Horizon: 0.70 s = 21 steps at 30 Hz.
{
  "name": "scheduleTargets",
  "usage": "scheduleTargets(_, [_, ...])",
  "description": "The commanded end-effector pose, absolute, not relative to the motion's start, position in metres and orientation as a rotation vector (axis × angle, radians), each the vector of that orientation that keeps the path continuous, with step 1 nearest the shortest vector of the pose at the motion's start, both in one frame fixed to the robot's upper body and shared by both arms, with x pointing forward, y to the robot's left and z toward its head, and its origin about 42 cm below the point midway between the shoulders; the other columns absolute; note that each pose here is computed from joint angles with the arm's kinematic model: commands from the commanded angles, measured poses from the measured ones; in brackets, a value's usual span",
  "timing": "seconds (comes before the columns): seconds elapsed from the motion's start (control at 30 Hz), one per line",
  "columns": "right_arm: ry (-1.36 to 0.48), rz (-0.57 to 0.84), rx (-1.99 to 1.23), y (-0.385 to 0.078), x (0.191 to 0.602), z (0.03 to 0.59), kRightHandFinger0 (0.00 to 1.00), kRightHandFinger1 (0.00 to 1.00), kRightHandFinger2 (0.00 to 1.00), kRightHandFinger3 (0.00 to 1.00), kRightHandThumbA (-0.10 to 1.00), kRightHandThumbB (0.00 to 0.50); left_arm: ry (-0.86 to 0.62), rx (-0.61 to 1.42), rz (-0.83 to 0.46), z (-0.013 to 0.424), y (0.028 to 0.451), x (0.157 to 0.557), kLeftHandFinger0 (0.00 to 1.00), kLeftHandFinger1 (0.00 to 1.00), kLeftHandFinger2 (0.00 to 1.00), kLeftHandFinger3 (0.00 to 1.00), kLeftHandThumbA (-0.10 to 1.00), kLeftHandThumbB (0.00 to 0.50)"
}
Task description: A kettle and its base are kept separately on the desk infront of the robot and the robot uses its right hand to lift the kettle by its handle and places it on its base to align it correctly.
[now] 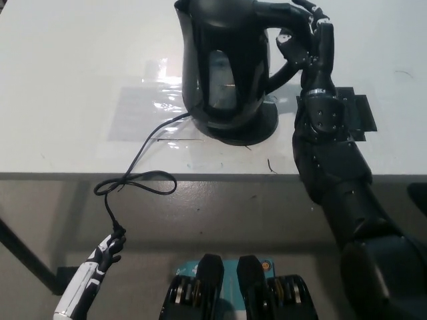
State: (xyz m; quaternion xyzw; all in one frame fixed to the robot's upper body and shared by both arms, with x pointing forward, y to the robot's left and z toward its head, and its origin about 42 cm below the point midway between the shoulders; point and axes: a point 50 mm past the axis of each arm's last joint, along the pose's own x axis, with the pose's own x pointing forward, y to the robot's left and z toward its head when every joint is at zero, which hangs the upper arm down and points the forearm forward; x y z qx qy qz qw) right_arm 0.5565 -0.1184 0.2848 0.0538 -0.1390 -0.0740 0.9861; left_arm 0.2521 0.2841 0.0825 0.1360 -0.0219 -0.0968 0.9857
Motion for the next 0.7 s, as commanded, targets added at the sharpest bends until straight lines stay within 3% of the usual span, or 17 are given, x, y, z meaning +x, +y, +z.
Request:
scheduleTargets(0.0, [-0.446, -0.12, 0.107, -0.105, 0.565, 0.353, 0.0, 0.28, 0.71, 0.72, -0.1, 0.108, -0.078, 0.29, -0.215, 0.091, 0.289, 0.254, 1.0, 1.0, 1.0, 1.0, 1.0, 0.372])
scheduleTargets(0.13, [-0.442, -0.141, 0.081, -0.116, 0.566, 0.342, 0.0, 0.25, 0.66, 0.68, -0.1, 0.079, -0.091, 0.298, -0.217, 0.092, 0.29, 0.254, 1.0, 1.0, 1.0, 1.0, 1.0, 0.344])
scheduleTargets(0.33, [-0.412, -0.182, 0.032, -0.138, 0.57, 0.334, 0.0, 0.3, 0.66, 0.7, -0.1, 0.105, -0.082, 0.3, -0.212, 0.092, 0.291, 0.255, 1.0, 1.0, 1.0, 1.0, 1.0, 0.363])
scheduleTargets(0.5, [-0.425, -0.181, 0.027, -0.151, 0.569, 0.331, 0.0, 0.21, 0.55, 0.5, -0.1, 0.117, -0.084, 0.294, -0.209, 0.091, 0.289, 0.253, 1.0, 1.0, 1.0, 1.0, 1.0, 0.349])
scheduleTargets(0.67, [-0.431, -0.203, -0.007, -0.162, 0.569, 0.333, 0.0, 0.19, 0.54, 0.48, -0.1, 0.112, -0.085, 0.288, -0.209, 0.091, 0.289, 0.252, 1.0, 1.0, 1.0, 1.0, 1.0, 0.34])
